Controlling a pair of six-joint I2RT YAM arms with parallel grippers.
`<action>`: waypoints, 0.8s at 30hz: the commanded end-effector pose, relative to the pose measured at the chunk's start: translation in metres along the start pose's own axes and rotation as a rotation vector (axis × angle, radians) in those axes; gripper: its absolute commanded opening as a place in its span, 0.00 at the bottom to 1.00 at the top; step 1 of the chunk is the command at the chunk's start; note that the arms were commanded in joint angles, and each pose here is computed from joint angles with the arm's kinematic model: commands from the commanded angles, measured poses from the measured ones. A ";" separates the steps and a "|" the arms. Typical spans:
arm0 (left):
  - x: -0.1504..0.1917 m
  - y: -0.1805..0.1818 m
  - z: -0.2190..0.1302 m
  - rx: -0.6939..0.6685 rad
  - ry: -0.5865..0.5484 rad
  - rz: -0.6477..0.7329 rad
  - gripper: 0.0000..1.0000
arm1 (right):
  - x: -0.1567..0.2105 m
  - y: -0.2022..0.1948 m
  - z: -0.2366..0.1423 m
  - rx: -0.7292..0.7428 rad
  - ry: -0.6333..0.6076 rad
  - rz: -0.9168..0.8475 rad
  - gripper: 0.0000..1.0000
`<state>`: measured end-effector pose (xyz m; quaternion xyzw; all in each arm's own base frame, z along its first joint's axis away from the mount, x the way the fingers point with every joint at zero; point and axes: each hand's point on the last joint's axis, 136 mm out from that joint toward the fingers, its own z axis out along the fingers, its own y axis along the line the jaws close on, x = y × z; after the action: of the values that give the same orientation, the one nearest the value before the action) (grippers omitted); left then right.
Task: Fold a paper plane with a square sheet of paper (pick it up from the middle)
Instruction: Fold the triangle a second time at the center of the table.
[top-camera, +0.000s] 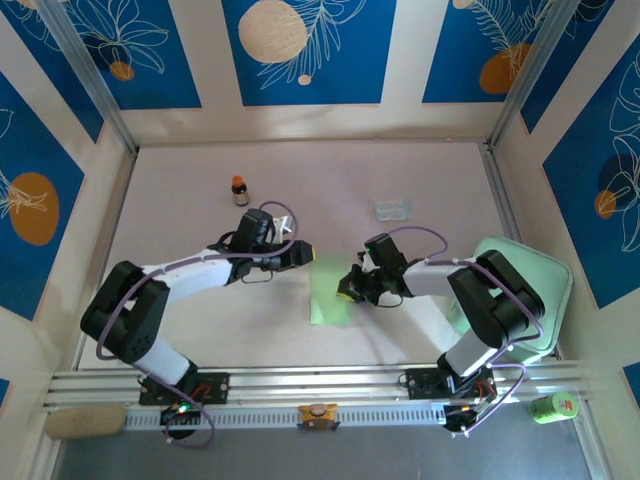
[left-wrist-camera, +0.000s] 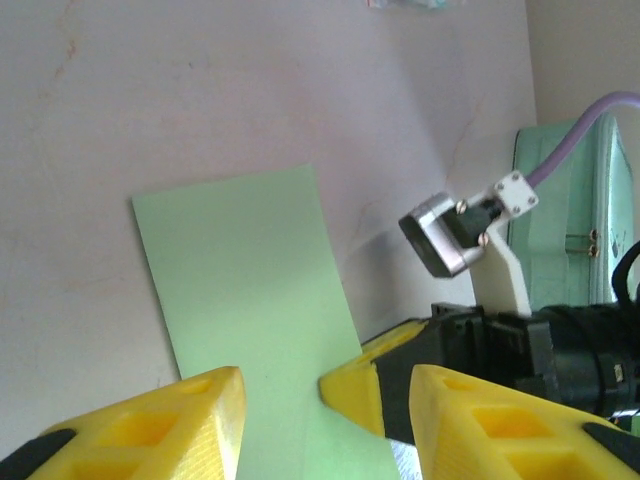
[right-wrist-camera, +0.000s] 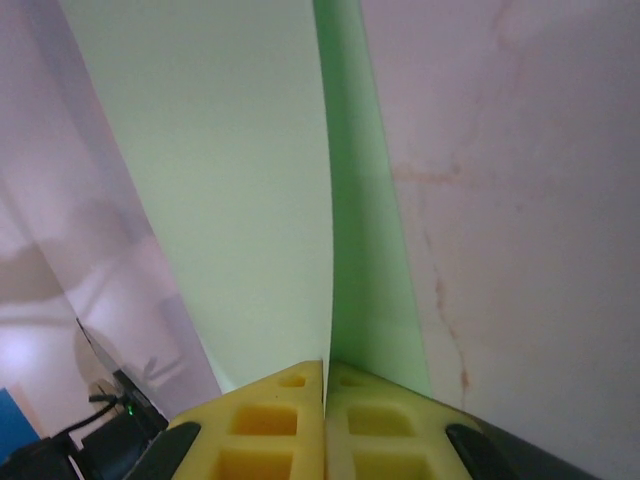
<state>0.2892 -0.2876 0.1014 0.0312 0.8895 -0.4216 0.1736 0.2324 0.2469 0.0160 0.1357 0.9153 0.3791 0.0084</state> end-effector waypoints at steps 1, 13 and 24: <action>0.020 0.009 0.006 -0.042 0.046 -0.010 0.43 | -0.006 0.012 -0.002 -0.021 -0.027 0.002 0.10; 0.045 -0.004 0.023 -0.022 0.089 0.034 0.21 | -0.002 0.022 -0.008 -0.098 0.052 -0.076 0.23; 0.053 -0.029 -0.009 -0.062 -0.086 0.305 0.28 | -0.005 0.022 -0.007 -0.092 0.102 -0.088 0.07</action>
<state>0.2296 -0.3062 0.0938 0.1023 0.8929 -0.3900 0.2004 0.2446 0.2531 0.0321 0.0938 0.9030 0.4192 0.0023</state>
